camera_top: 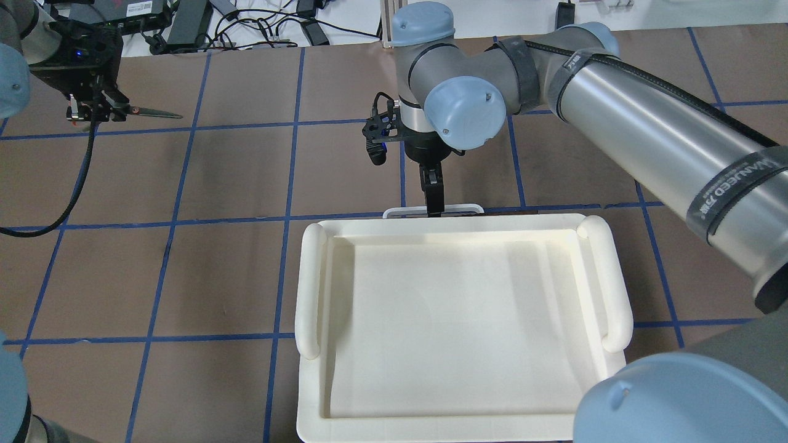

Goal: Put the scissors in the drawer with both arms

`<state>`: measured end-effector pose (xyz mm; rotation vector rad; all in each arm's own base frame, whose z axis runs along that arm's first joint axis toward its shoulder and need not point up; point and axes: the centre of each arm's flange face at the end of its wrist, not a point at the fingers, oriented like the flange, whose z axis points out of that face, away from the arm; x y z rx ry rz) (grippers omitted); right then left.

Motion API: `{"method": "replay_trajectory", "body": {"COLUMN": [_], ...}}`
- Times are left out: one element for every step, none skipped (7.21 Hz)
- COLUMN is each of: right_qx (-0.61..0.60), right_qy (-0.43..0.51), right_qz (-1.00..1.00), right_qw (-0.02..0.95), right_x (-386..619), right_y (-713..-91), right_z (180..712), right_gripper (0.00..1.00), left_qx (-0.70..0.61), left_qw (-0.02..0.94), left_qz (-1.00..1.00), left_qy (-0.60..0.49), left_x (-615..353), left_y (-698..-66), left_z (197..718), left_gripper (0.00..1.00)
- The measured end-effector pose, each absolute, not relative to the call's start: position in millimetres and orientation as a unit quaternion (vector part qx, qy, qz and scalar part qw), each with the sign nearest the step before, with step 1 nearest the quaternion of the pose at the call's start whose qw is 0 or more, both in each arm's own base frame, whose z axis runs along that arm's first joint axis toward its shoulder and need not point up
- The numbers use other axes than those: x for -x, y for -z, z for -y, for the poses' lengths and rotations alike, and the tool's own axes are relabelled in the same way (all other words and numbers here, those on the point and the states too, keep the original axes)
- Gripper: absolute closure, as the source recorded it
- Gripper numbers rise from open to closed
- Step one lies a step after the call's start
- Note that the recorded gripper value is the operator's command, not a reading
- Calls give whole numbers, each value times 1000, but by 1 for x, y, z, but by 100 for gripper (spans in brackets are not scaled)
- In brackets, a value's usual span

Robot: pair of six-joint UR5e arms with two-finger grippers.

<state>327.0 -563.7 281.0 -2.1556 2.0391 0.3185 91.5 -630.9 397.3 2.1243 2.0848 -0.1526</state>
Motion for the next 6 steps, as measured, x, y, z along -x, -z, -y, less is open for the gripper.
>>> {"method": "replay_trajectory", "body": {"right_qx": [718,716,715,714,713,713], "right_qy": [-109,-108,-107,-105,-103,-103], "right_qz": [-683,-685,-686,-688,-689,-689], "right_qw": [80,80,79,79,78,78], "right_x": [-327,-328,-328,-328,-327,-326], "right_y": [-276,-274,-273,-274,-276,-276], "right_z": [568,573,579,585,589,592], "right_gripper": [0,0,0,0,0,0], "left_qx": [-709,-708,-707,-704,-702,-700], "left_qw": [80,76,75,74,74,74], "left_qz": [-698,-700,-702,-704,-707,-708], "left_qy": [51,49,48,49,49,49], "left_x": [-87,-83,-81,-80,-80,-80], "left_y": [-402,-404,-406,-406,-407,-407], "left_z": [627,624,621,620,620,620], "left_gripper": [100,100,100,100,100,100]}}
